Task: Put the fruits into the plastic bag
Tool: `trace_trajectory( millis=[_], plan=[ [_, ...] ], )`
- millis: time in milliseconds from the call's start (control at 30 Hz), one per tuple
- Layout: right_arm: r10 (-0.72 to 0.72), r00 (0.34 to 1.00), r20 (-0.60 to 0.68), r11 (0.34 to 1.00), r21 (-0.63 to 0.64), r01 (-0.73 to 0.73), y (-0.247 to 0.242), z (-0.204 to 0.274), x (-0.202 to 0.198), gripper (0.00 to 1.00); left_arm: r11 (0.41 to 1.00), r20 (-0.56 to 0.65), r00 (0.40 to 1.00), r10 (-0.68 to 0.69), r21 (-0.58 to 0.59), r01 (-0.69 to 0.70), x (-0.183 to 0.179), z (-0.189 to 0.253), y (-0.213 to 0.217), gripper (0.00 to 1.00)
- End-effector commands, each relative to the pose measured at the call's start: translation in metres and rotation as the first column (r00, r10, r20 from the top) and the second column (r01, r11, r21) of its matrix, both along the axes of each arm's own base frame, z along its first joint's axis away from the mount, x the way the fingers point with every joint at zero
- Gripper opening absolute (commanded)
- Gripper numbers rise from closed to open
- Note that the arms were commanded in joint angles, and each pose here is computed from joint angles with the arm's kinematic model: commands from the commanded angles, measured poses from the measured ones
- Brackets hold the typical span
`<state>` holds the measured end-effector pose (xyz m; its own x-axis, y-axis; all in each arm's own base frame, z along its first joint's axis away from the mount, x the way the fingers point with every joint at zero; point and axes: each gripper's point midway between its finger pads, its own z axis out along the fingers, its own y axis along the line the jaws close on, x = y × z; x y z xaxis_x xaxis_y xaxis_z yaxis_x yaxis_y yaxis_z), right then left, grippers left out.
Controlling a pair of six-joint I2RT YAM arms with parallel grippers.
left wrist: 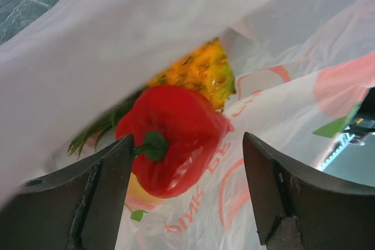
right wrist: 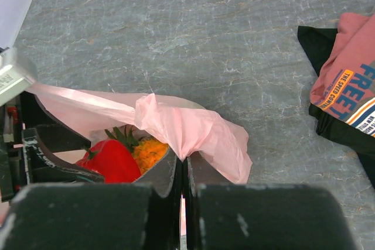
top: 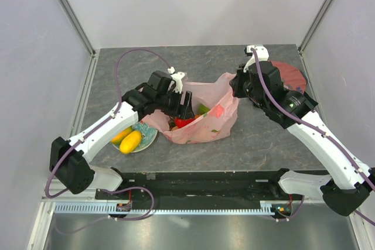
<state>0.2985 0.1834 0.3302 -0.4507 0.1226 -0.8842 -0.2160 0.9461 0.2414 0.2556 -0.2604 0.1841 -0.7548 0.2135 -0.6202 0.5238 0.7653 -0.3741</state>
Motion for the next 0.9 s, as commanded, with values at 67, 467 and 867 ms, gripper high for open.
trace_trajectory(
  millis=[67,467,867],
  plan=[
    [-0.015,0.999,0.039,0.999,0.035,0.014,-0.001,0.02,0.002,0.0,0.987,0.104,0.995,-0.006,-0.16,0.023,0.006,0.069,-0.019,0.81],
    [-0.017,0.999,0.038,0.999,0.035,0.016,-0.002,0.02,0.002,0.0,0.904,0.242,0.966,-0.086,-0.388,0.177,-0.005,0.175,-0.045,0.84],
    [-0.015,0.999,0.045,0.999,0.041,0.013,-0.003,0.023,-0.001,0.0,0.884,0.348,0.907,0.238,-0.464,-0.054,0.061,0.248,-0.013,0.84]
  ],
)
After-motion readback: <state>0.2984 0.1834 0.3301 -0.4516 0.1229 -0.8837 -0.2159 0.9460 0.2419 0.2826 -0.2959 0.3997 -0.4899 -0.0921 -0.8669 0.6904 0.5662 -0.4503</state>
